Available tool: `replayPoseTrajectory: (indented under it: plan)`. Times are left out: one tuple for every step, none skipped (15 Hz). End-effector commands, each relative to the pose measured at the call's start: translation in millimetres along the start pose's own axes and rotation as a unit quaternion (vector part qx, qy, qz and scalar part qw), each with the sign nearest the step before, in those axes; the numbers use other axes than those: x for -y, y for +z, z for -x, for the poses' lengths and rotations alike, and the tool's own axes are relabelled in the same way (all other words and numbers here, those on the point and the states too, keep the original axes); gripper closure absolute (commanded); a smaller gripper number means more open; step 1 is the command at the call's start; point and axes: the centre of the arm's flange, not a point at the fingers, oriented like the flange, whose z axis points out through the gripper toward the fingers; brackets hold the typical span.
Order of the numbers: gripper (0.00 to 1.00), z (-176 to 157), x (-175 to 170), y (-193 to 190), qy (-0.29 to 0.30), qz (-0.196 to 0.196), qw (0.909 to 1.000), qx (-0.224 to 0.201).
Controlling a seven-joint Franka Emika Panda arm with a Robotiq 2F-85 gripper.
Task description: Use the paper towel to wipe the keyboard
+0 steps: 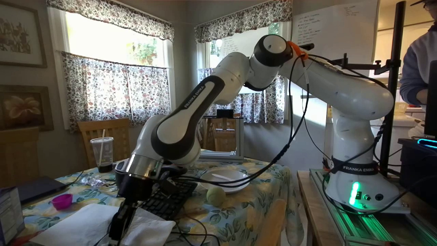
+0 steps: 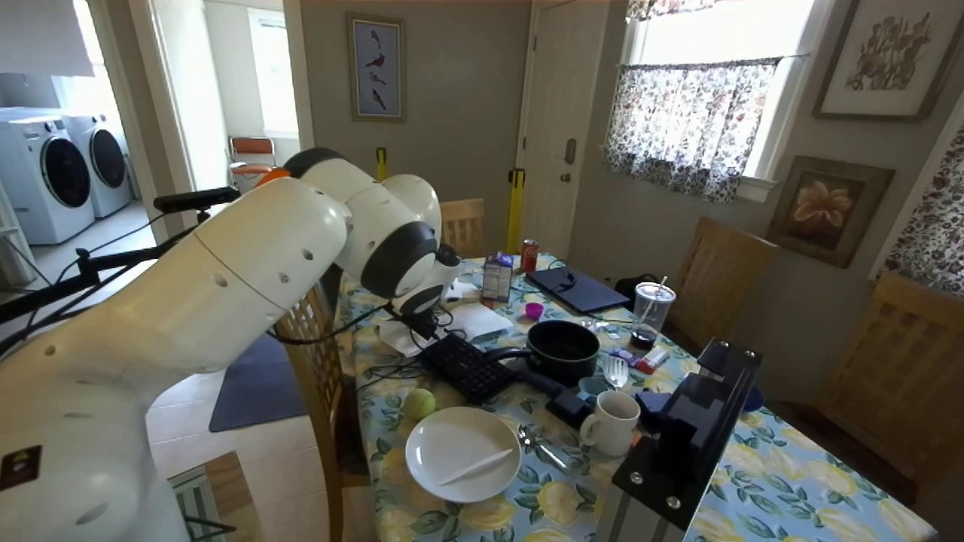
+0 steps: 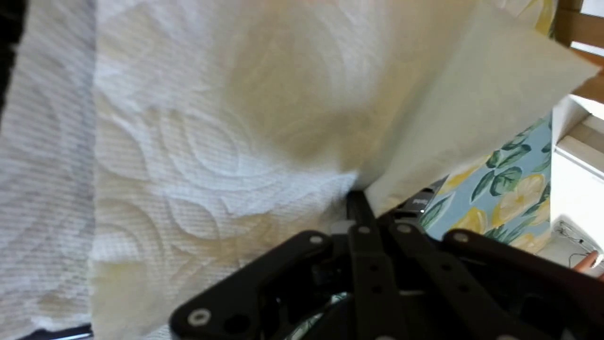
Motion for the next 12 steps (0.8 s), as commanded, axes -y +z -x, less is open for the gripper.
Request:
replayPoseTrajectory:
  plan:
    - [1.00, -3, -16, 4, -0.002, 0.020, 0.9998, 0.007]
    - [1.00, -3, -18, -1, 0.002, 0.029, 0.9996, 0.002]
    - [1.00, -1, -21, -8, 0.009, 0.033, 0.9994, 0.003]
    - [1.00, 1, -25, -11, 0.014, 0.036, 0.9992, 0.003]
    - [1.00, 3, -30, -15, 0.024, 0.038, 0.9990, 0.005]
    - [1.00, 5, -34, -18, 0.028, 0.043, 0.9987, 0.003]
    - [1.00, 7, -37, -21, 0.035, 0.047, 0.9983, 0.002]
    - [1.00, 10, -39, -26, 0.042, 0.046, 0.9980, 0.000]
    - [1.00, 13, -41, -30, 0.047, 0.047, 0.9978, -0.004]
    - [1.00, 15, -43, -34, 0.051, 0.050, 0.9975, -0.007]
    - [1.00, 17, -46, -37, 0.055, 0.050, 0.9972, -0.010]
    - [1.00, 20, -49, -42, 0.058, 0.051, 0.9969, -0.016]
